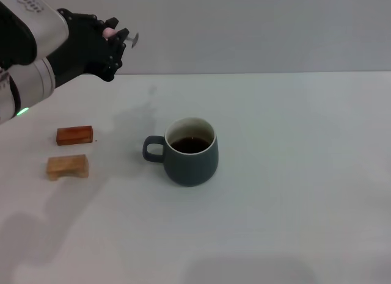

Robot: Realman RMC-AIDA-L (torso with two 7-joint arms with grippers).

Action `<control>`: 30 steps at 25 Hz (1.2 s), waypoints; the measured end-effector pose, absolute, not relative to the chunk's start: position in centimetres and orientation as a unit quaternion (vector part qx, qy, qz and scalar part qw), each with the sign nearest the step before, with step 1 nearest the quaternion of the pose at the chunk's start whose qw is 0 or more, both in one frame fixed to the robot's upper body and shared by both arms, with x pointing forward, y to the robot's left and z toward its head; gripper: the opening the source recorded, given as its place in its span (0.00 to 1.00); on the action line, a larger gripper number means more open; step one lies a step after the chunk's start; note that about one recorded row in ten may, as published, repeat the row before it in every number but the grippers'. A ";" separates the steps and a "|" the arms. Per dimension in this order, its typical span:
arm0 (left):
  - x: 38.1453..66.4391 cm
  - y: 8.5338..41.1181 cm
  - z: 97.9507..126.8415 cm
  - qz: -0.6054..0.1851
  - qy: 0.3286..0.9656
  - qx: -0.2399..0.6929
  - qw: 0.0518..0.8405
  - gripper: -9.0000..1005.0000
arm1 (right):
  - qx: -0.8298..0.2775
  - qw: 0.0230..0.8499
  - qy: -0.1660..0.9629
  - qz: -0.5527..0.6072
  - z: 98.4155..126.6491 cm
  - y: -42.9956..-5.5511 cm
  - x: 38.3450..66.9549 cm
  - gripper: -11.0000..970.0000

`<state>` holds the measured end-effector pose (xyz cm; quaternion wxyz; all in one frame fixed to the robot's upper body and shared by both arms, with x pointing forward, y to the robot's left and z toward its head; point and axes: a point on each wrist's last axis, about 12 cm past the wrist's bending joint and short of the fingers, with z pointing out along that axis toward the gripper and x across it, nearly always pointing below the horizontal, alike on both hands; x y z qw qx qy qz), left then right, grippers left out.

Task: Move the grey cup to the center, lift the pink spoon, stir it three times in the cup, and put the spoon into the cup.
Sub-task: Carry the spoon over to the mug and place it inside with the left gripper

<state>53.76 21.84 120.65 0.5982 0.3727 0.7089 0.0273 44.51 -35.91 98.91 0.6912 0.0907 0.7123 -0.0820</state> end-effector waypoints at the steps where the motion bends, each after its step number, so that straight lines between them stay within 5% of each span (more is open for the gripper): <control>1: 53.8 21.9 121.0 0.023 0.711 0.379 0.592 0.15 | 0.091 0.691 0.712 -0.082 98.9 -35.9 44.5 0.01; 30: 51.3 20.5 120.8 0.003 0.681 0.509 0.526 0.15 | 0.123 0.683 0.711 -0.109 98.8 -37.4 44.1 0.01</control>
